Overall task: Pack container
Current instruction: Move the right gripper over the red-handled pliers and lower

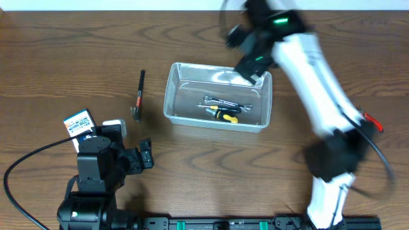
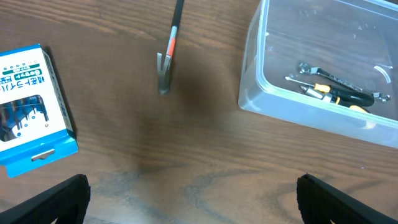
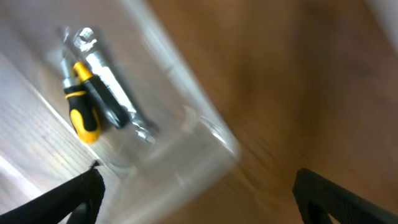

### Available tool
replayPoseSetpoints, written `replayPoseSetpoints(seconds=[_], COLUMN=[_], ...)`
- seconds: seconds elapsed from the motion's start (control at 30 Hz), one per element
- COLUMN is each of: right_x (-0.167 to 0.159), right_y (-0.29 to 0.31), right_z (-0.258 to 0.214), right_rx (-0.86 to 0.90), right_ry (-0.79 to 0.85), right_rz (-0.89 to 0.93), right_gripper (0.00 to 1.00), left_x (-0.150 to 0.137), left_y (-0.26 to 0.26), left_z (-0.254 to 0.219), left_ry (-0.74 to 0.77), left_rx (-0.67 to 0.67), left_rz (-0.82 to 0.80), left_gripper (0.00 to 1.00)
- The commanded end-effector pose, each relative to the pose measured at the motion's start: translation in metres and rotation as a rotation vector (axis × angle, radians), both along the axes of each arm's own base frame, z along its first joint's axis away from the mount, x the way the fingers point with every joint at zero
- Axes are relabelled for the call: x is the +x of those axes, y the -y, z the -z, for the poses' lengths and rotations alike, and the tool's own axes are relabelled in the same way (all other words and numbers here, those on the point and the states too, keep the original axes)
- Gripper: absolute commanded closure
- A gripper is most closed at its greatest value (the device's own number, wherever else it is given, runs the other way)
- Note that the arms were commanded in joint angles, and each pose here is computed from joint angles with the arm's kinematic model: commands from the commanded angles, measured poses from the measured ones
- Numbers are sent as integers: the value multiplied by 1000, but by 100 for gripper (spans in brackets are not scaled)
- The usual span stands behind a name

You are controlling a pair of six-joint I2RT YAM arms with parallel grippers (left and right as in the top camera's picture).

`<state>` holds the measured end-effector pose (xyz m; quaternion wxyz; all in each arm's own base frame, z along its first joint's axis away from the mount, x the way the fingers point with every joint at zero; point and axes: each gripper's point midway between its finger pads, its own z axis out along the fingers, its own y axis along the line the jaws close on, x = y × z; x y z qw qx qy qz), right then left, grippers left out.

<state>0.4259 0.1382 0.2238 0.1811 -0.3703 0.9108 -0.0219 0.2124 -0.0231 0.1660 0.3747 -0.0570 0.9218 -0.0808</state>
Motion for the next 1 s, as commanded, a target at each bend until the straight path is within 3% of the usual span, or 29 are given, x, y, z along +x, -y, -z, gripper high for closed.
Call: replayPoseSetpoints(seconds=[0.0, 0.13, 0.23, 0.47, 0.67, 0.8, 0.97], right_x=[-16, -56, -90, -151, -215, -202, -185], right_y=[71, 156, 196, 224, 219, 227, 237], right_z=[-69, -90, -94, -95, -50, -7, 60], right_rx=[89, 168, 189, 276, 213, 170, 161], right_ry=[124, 97, 47, -4, -76, -36, -144], right_rz=[356, 775, 941, 1090, 1148, 1054, 993], right_gripper=[1, 1, 1, 1, 1, 1, 1], left_x=[2, 2, 2, 2, 1, 1, 1], left_y=[-3, -3, -3, -3, -3, -3, -3], left_z=[-7, -7, -7, -7, -6, -6, -6], left_ry=[15, 15, 15, 15, 7, 8, 7], left_rx=[0, 0, 0, 0, 0, 0, 0], left_rz=[-19, -19, -19, -19, -19, -19, -19], left_gripper=[2, 2, 2, 2, 2, 2, 2])
